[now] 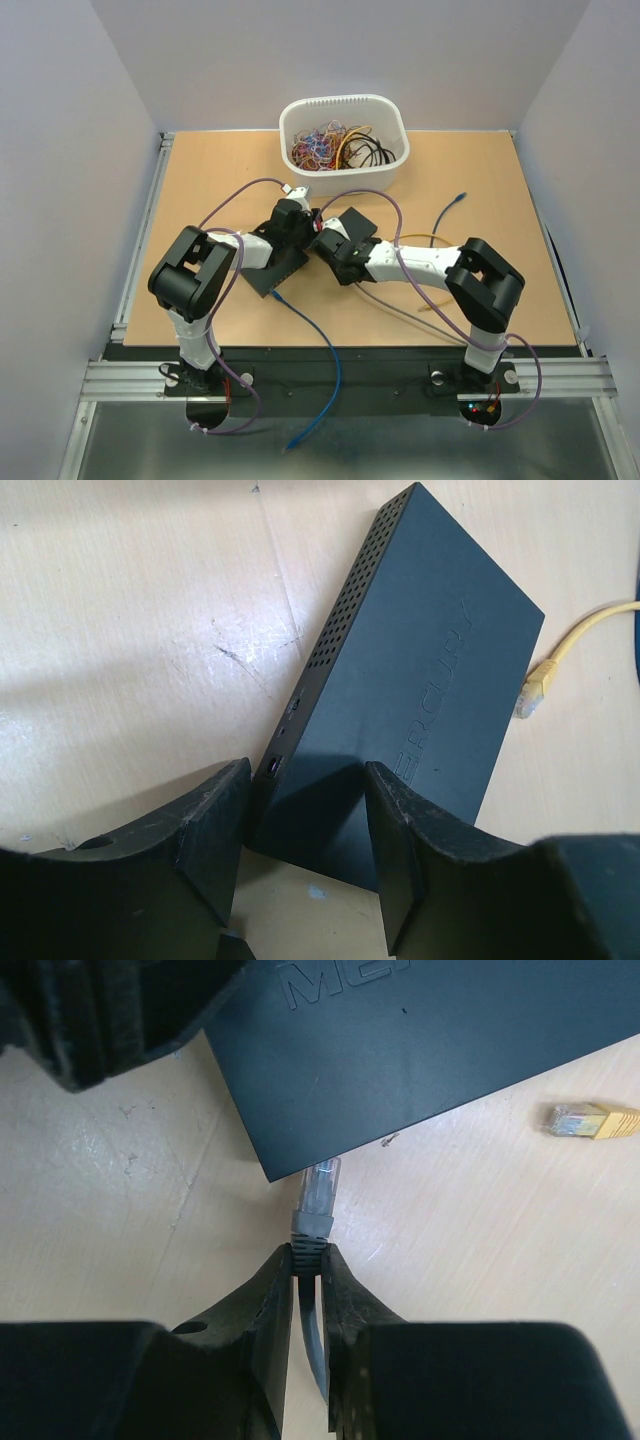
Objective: Insert the plug into the switch port
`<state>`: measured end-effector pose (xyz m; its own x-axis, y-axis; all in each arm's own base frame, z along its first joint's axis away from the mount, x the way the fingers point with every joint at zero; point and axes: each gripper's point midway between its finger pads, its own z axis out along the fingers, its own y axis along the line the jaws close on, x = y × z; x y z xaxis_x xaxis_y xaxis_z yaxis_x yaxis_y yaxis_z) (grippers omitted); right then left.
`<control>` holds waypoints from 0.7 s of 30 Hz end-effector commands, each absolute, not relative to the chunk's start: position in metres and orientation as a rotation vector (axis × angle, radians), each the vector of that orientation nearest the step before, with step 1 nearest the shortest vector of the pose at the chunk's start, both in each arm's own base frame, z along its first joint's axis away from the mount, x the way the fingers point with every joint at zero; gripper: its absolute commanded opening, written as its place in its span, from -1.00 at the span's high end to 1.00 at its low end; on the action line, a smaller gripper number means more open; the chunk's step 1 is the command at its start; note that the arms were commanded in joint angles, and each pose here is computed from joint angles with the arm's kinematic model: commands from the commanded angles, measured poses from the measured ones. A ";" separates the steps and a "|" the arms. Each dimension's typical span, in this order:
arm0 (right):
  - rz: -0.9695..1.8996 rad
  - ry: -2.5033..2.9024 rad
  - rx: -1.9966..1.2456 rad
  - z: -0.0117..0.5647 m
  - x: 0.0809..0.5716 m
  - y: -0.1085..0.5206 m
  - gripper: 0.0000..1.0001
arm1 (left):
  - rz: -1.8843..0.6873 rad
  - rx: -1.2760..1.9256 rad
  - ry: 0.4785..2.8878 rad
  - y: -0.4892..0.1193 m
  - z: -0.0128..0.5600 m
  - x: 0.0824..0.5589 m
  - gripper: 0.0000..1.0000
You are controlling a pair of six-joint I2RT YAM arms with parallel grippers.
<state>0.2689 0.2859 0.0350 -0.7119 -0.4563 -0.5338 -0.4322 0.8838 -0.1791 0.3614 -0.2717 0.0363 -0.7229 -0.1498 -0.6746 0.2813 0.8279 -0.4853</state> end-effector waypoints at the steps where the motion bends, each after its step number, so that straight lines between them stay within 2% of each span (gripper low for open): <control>1: 0.114 2.316 -0.603 0.073 0.280 0.330 0.99 | -0.740 0.169 2.364 -0.277 0.022 0.335 -0.16; 13: 0.094 2.320 -0.578 0.072 0.269 0.312 0.99 | -0.708 0.149 2.368 -0.263 0.022 0.345 -0.16; 21: -0.010 2.347 -0.508 0.054 0.256 0.273 0.99 | -0.682 0.124 2.337 -0.246 0.038 0.360 -0.16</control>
<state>0.2530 0.2736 0.0431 -0.6784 -0.4287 -0.5966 -0.4115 0.8945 -0.1749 0.3610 -0.2638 0.0369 -0.7450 -0.1299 -0.6543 0.2804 0.8291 -0.4838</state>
